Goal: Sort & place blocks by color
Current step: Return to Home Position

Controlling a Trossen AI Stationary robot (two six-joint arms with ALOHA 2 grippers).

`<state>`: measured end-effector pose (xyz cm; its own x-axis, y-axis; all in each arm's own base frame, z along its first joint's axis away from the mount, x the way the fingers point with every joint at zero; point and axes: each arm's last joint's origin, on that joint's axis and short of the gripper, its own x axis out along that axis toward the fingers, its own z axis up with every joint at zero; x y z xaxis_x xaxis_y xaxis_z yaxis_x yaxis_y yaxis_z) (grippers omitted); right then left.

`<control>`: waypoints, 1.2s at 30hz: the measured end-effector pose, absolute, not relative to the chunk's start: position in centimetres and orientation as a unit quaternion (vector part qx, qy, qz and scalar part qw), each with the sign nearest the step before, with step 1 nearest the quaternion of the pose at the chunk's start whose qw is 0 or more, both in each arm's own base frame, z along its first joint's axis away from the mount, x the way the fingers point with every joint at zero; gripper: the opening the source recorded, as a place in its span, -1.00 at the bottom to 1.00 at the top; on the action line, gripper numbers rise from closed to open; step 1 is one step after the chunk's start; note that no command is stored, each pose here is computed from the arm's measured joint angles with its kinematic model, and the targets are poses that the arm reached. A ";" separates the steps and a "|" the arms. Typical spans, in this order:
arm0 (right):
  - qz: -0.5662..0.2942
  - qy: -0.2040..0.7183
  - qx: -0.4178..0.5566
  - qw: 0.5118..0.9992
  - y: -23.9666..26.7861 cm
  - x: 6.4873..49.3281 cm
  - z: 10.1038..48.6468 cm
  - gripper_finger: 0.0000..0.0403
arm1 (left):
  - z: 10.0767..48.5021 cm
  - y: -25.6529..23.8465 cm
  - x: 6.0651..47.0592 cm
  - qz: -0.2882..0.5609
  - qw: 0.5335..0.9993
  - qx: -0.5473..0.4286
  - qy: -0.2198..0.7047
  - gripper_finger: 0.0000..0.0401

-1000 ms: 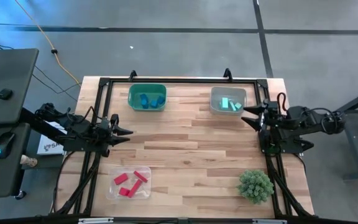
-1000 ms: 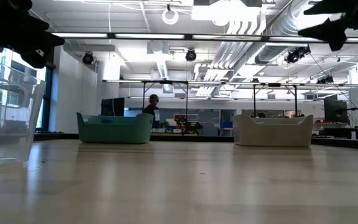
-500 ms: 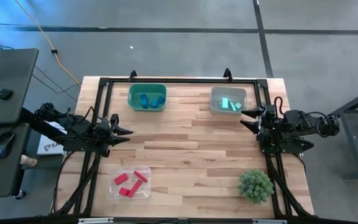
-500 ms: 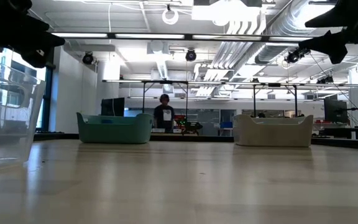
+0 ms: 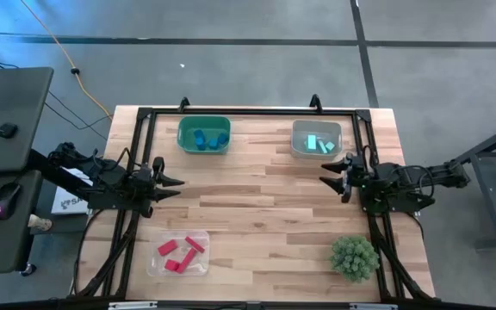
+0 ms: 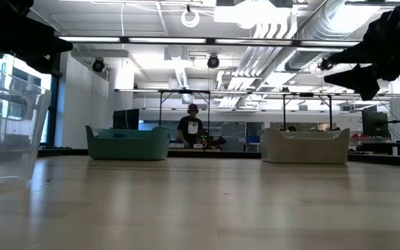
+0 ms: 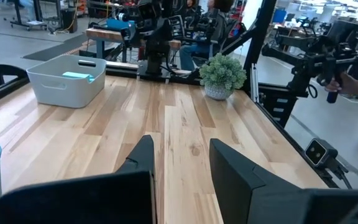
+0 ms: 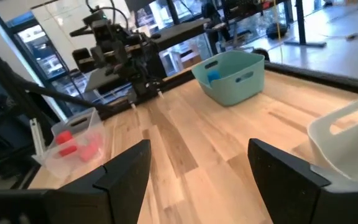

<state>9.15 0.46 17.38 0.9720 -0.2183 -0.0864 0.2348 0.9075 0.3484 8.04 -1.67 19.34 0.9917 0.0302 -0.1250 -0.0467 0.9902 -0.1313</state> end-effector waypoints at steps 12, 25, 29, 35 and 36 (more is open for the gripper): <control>-0.109 0.027 0.177 0.978 0.5 9.2 17.3 0.29 | 19.4 -1.7 8.0 0.017 0.996 -0.068 0.059 -0.64; -0.106 0.028 0.180 0.977 0.5 9.2 17.3 0.29 | 19.4 -1.7 8.0 0.017 0.996 -0.068 0.059 -0.64; -0.106 0.028 0.180 0.977 0.5 9.2 17.3 0.29 | 19.4 -1.7 8.0 0.017 0.996 -0.068 0.059 -0.64; -0.106 0.028 0.181 0.977 0.5 9.2 17.3 0.29 | 19.4 -1.7 8.0 0.017 0.996 -0.068 0.059 -0.64; -0.106 0.028 0.181 0.977 0.5 9.2 17.3 0.29 | 19.4 -1.7 8.0 0.017 0.996 -0.068 0.059 -0.64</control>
